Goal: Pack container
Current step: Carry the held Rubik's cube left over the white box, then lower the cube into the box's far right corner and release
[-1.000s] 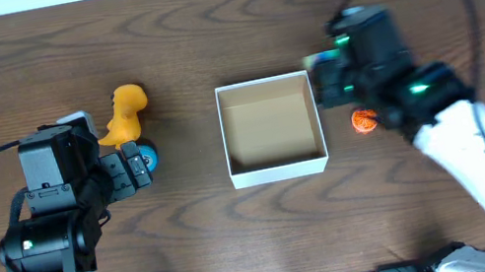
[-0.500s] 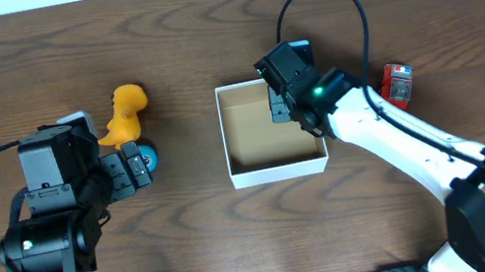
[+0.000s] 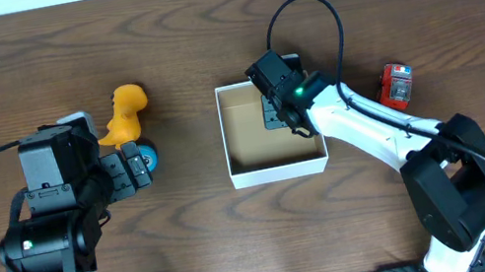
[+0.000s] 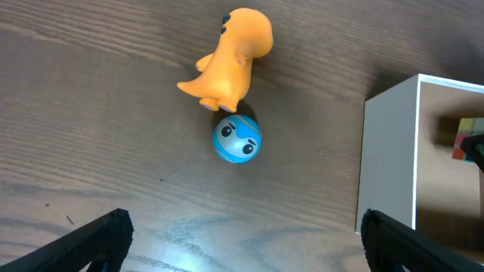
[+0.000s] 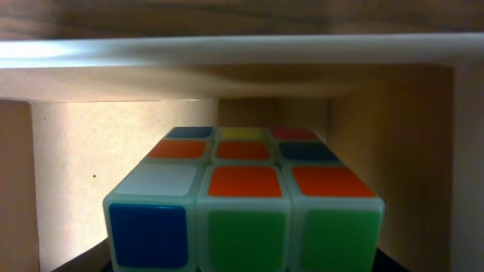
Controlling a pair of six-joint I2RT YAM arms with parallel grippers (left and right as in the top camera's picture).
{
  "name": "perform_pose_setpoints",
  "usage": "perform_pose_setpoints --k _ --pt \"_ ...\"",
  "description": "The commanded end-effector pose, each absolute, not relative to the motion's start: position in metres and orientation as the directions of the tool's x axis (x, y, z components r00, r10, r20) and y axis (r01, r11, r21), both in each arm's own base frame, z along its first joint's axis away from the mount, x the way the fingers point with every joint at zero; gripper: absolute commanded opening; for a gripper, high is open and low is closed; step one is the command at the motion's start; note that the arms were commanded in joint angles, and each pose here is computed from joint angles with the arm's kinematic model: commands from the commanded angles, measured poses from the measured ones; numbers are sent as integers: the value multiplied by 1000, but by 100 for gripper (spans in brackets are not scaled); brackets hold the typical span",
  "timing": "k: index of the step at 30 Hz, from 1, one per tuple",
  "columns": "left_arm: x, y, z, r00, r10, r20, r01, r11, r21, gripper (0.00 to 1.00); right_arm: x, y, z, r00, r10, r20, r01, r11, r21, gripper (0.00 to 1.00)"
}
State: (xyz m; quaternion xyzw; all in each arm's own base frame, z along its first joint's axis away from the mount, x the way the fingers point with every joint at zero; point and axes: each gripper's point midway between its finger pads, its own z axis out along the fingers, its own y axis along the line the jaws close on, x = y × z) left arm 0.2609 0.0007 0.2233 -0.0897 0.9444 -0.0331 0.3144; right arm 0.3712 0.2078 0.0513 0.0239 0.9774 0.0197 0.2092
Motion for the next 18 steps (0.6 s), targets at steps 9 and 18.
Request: perform_pose_setpoints --k 9,18 --pt "260 2 228 -786 -182 -591 -147 983 -107 98 377 209 55 -904 72 -422 51 997 62 62" --pt "260 2 226 -790 -182 -585 -148 983 -106 98 378 210 55 -903 72 -423 51 997 63 88"
